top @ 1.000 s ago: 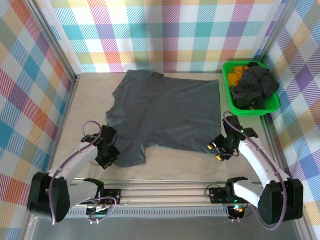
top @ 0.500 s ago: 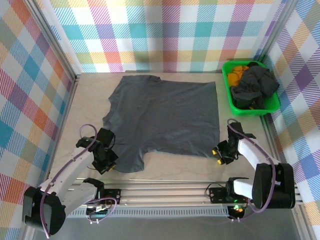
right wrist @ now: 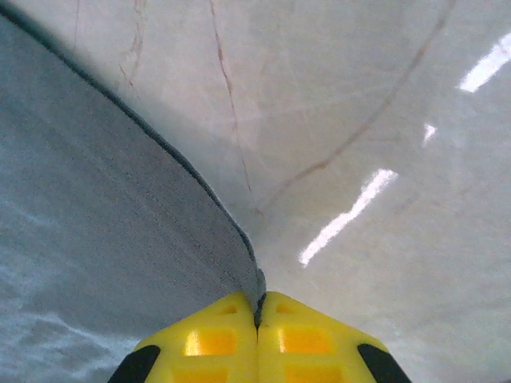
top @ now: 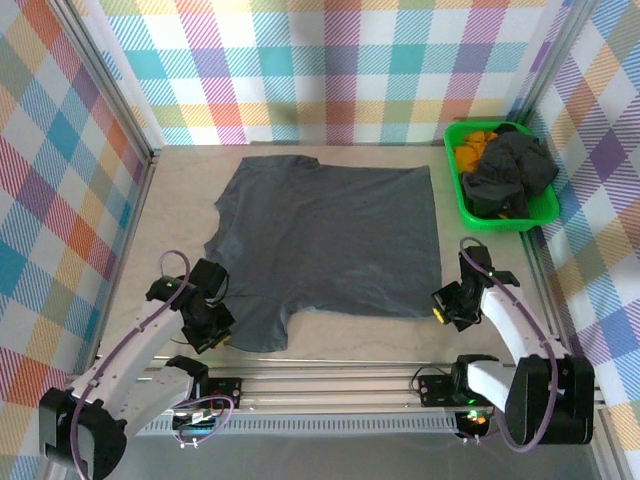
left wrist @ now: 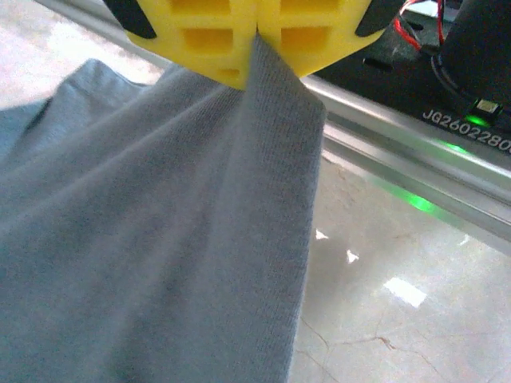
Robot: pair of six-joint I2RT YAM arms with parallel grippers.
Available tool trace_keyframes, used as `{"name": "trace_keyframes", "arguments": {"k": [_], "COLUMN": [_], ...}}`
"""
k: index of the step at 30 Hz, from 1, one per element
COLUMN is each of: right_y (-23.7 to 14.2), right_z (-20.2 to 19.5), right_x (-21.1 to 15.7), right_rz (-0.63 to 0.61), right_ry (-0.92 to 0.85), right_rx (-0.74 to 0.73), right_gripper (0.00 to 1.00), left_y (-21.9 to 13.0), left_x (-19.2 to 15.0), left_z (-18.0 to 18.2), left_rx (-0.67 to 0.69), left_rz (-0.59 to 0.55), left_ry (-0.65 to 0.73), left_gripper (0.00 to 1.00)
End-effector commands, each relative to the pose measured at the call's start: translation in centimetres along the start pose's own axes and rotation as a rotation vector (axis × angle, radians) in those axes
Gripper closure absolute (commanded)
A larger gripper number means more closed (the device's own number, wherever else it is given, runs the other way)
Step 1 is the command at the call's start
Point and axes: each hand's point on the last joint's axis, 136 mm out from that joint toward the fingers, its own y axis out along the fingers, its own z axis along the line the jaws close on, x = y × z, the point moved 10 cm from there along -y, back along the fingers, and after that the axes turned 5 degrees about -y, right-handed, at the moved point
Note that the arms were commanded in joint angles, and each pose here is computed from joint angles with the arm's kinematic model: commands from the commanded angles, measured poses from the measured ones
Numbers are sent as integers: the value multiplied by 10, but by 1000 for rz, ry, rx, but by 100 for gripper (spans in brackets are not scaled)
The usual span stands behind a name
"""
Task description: Fold and stack the t-shirts
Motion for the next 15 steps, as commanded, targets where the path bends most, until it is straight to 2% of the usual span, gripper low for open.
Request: {"name": "trace_keyframes", "arguments": {"k": [1,8,15], "right_y": [-17,-40,-38], "right_z": [-13,-28,-14], "right_x": [-12,-30,-22], "right_rz": [38,62,70], "right_ry": [-27,-43,-92], "right_rx": [-80,-85,-69], "right_gripper": [100,100,100], "left_y": [-15,-27,-51], "left_x": [-11,-21,3], "left_z": [10,8,-45], "left_rx": [29,-13,-161], "left_rz": [31,-12,-177], "left_ry": [63,159,161], "left_gripper": [100,100,100]}}
